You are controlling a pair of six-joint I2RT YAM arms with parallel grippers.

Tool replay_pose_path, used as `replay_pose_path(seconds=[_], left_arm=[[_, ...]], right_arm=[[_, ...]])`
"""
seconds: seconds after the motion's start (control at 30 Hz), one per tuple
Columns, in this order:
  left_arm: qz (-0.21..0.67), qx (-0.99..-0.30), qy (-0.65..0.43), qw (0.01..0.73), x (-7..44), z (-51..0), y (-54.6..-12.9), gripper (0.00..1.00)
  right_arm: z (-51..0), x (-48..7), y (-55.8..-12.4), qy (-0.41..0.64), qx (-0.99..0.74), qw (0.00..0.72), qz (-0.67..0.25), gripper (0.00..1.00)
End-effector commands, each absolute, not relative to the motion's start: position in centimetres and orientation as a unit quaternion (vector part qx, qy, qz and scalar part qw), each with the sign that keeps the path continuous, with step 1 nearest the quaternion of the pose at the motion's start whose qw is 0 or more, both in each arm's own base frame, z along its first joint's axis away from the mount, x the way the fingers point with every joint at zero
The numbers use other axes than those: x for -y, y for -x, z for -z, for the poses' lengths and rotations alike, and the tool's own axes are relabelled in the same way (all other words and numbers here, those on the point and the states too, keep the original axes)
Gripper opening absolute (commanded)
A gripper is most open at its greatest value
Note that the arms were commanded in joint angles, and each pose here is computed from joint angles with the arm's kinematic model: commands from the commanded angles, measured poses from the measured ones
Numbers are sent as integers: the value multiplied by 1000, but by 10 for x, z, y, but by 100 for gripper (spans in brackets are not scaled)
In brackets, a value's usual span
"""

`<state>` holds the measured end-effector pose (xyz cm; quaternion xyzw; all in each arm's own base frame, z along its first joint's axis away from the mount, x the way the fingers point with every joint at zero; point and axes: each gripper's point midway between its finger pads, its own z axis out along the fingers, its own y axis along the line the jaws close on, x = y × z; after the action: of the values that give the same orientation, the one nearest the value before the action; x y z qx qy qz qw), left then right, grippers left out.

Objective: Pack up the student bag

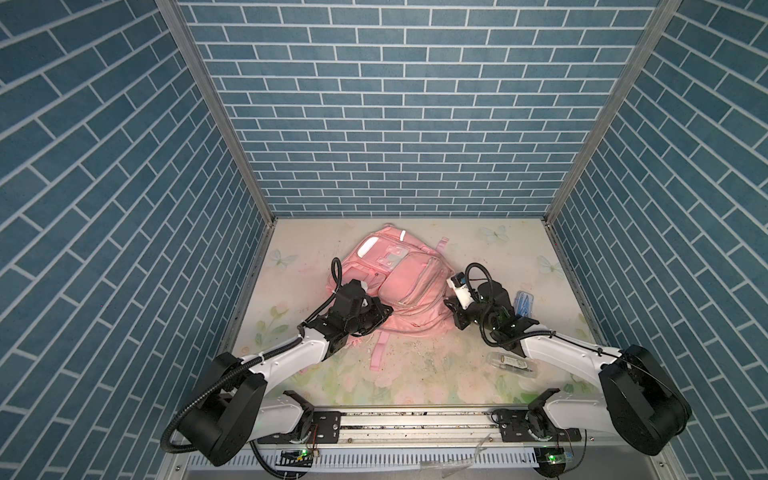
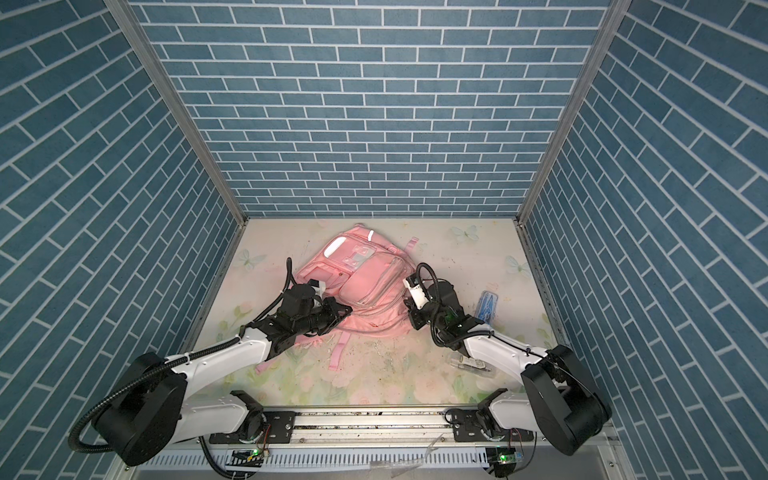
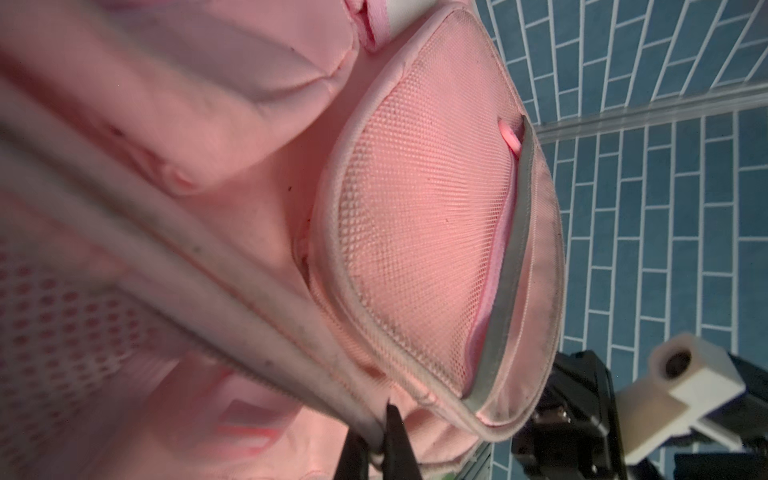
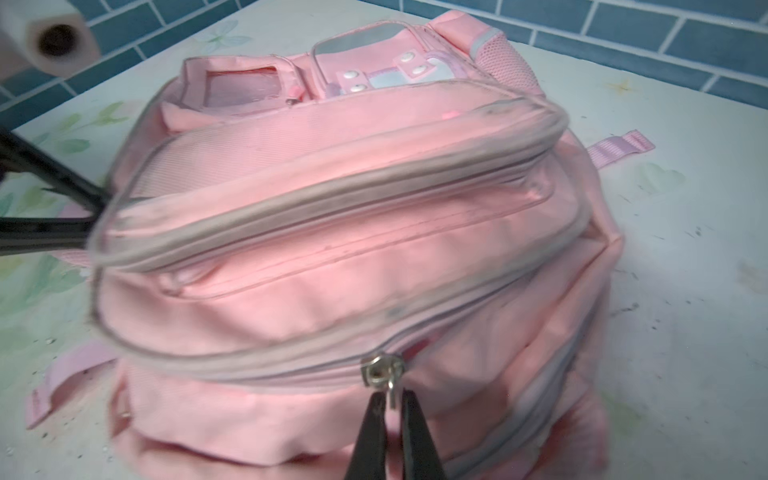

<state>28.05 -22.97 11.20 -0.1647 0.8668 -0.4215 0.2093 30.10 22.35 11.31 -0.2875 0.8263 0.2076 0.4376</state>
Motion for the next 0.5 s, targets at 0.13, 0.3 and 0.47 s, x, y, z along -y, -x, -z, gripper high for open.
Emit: replay_pose_path(seconds=[0.13, 0.3, 0.47], left_arm=[[347, -902, 110, 233, 187, -108, -314, 0], [328, -908, 97, 244, 160, -114, -350, 0], [277, -920, 47, 275, 145, -131, -370, 26]], right_arm=[[-119, -218, -301, 308, -822, 432, -209, 0], [-117, -247, -261, 341, -805, 412, -258, 0], [-120, -284, -238, 380, -785, 395, -288, 0]])
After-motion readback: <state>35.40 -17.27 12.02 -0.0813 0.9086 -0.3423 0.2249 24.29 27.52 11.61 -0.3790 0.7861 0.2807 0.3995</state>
